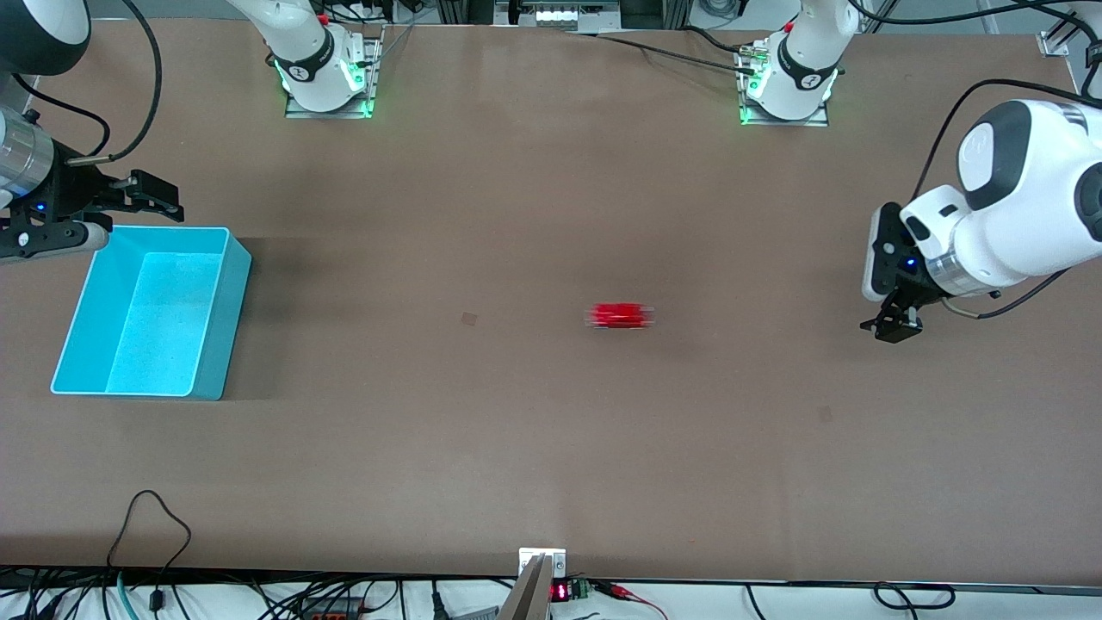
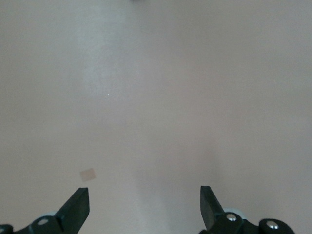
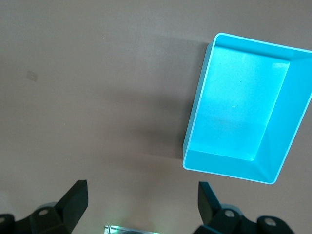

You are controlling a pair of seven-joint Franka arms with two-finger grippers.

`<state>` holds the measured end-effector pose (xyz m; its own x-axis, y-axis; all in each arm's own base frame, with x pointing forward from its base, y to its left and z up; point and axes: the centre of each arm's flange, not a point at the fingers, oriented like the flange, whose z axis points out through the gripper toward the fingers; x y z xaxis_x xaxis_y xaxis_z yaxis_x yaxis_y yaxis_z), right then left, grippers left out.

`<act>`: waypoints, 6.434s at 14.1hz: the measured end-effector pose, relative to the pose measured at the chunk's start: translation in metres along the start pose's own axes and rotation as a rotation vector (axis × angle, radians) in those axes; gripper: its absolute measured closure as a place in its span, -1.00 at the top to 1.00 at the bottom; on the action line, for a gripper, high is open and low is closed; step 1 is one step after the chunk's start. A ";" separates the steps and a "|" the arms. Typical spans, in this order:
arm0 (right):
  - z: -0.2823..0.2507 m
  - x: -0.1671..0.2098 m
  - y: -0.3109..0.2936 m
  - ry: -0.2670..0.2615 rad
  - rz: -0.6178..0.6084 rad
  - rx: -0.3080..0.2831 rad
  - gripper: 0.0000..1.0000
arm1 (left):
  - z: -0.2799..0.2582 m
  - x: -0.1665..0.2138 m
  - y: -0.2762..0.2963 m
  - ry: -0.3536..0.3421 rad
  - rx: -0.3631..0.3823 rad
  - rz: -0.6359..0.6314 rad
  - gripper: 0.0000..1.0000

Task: Wind red beetle toy and store in blue box
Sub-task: 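Retract the left gripper while the right gripper reaches toward the car, then lower the right gripper over the red car beside the box, then close the right gripper on the red car, then lift the car with the right gripper over the cyan box, then lower the car into the box and open the right gripper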

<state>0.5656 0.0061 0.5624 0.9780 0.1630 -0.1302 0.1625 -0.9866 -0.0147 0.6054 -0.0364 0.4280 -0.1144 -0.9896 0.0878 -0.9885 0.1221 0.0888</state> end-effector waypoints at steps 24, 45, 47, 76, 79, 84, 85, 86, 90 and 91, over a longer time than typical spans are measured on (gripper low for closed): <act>0.078 0.016 -0.023 -0.187 -0.056 0.028 1.00 | -0.159 -0.041 0.020 0.085 0.131 -1.707 1.00; 0.331 0.013 0.012 0.046 -1.354 -0.130 1.00 | -0.159 -0.030 0.072 0.076 0.117 -1.747 1.00; 0.340 0.014 0.012 0.046 -1.363 -0.128 1.00 | -0.157 -0.030 0.073 0.066 0.105 -1.749 1.00; 0.181 0.054 0.139 -0.005 -0.130 0.006 -0.14 | -0.157 -0.031 0.075 0.048 0.105 -1.749 1.00; 0.215 0.055 0.160 -0.028 0.075 -0.003 -0.14 | -0.157 -0.031 0.074 0.050 0.108 -1.749 1.00; 0.315 0.054 0.184 -0.042 0.146 -0.036 -0.14 | -0.157 -0.031 0.074 0.050 0.107 -1.749 1.00; 0.329 0.053 0.185 -0.051 0.148 -0.037 -0.14 | -0.157 -0.031 0.074 0.050 0.107 -1.749 1.00; 0.339 0.052 0.185 -0.054 0.149 -0.039 -0.14 | -0.157 -0.031 0.074 0.050 0.107 -1.749 1.00; 0.338 0.054 0.186 -0.046 0.151 -0.044 0.16 | -0.157 -0.031 0.074 0.051 0.108 -1.749 1.00; 0.324 0.055 0.186 -0.026 0.150 -0.048 0.33 | -0.157 -0.031 0.074 0.051 0.108 -1.749 1.00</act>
<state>0.6076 -0.1705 0.2309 0.9881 0.0132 -0.1533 0.0217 -0.9983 0.0541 0.5511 0.0152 0.5880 0.9980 0.0628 -0.0021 0.0628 -0.9971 0.0440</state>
